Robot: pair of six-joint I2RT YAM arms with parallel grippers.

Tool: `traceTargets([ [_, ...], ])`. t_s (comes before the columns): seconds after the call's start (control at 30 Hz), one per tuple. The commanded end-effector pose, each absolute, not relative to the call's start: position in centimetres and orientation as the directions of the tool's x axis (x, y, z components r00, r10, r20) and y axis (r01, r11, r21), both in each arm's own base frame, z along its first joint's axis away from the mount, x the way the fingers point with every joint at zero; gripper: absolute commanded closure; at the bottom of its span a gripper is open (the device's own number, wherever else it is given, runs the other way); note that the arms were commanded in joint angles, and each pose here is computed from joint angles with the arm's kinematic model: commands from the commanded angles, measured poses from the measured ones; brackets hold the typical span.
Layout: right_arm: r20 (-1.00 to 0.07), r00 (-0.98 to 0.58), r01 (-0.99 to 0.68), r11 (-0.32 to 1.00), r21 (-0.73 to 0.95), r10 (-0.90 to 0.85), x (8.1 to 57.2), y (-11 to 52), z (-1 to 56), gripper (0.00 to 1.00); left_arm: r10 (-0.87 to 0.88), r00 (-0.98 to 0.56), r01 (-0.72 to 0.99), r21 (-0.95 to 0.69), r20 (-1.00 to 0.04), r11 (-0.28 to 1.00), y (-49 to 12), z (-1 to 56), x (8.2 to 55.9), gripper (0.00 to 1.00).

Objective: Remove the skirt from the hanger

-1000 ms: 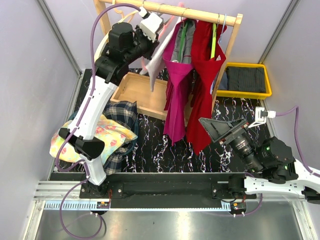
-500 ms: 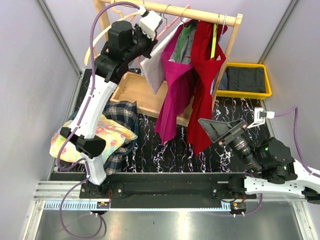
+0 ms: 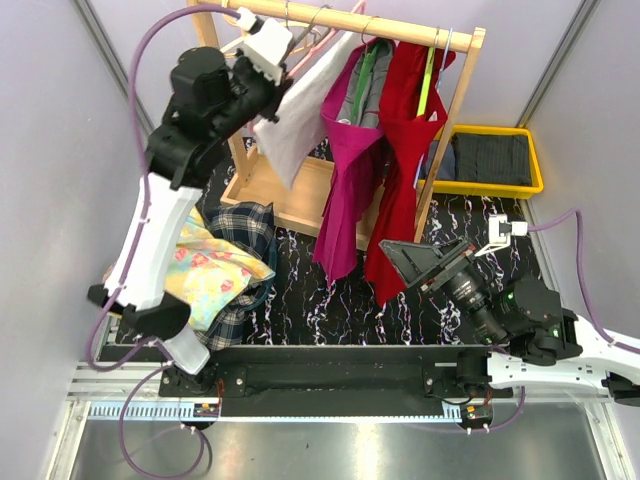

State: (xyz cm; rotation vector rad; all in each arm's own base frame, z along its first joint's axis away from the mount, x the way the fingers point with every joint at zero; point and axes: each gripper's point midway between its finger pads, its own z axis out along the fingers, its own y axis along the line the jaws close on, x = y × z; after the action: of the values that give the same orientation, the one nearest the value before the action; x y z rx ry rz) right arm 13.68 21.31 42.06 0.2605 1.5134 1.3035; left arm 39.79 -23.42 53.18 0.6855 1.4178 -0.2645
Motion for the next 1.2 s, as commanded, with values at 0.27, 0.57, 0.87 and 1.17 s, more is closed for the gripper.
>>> traceTargets([
  [0.27,-0.572,-0.374,-0.484,0.372,0.792,0.73,13.8,22.2,45.2,0.0,0.131,0.346,0.477,0.294,-0.929,0.828,-13.7,60.4,23.8,1.0],
  [0.57,-0.634,-0.337,-0.578,0.378,0.723,0.696,13.9,27.6,46.2,0.0,0.067,0.41,0.52,0.293,-0.91,0.802,-8.6,62.0,12.2,1.0],
  [0.87,-0.587,-0.248,-0.723,0.256,0.642,0.771,14.5,32.2,50.8,0.0,0.051,0.372,0.527,0.256,-0.927,0.81,-6.6,59.4,8.4,1.0],
  [1.17,-0.517,-0.359,-0.732,0.109,0.673,0.777,17.2,36.7,51.5,0.0,0.034,0.385,0.542,0.256,-0.922,0.8,-6.3,59.1,7.0,1.0],
])
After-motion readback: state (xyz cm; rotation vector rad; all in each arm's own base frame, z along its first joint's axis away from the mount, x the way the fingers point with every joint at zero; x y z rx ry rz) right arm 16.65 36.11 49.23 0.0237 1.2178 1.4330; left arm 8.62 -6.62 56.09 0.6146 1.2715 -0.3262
